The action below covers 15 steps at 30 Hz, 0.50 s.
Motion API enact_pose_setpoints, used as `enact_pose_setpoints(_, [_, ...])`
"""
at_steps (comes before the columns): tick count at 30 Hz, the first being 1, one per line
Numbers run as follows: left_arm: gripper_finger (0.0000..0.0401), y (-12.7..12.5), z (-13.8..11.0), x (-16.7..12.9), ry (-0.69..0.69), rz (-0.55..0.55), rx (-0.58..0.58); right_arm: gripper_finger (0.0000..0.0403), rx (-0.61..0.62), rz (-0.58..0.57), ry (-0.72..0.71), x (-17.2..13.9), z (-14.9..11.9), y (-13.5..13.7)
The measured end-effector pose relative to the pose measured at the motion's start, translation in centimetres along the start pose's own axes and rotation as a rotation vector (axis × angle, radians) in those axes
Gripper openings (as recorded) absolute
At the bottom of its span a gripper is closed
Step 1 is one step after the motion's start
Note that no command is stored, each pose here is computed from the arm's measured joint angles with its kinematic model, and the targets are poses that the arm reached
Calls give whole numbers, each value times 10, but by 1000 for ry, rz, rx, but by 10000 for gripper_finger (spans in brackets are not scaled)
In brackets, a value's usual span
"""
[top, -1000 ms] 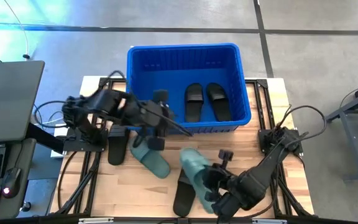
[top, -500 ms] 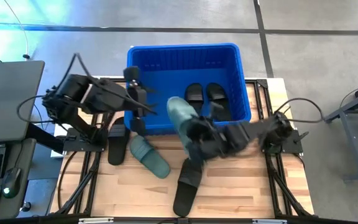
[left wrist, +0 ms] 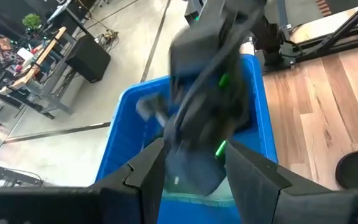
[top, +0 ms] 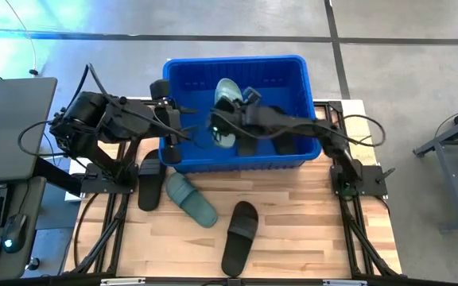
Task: Pick and place slides into bin
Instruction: Put the green slide into the blue bin
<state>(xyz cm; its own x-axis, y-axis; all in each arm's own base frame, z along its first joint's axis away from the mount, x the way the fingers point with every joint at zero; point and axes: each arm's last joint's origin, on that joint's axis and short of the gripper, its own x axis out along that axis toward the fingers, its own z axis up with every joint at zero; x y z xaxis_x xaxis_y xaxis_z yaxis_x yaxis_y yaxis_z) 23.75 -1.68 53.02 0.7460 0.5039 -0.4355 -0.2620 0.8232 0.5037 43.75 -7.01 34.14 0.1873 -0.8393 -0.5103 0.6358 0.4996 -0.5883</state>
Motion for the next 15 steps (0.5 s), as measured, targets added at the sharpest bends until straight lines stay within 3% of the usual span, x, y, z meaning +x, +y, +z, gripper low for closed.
enact_pose_setpoints(8, [150,-1,0,1,3,-3,1,0,-196,-13,173,98,-22,53])
enact_pose_setpoints(15, [150,-1,0,1,4,-4,3,6,-334,4,210,129,-37,84])
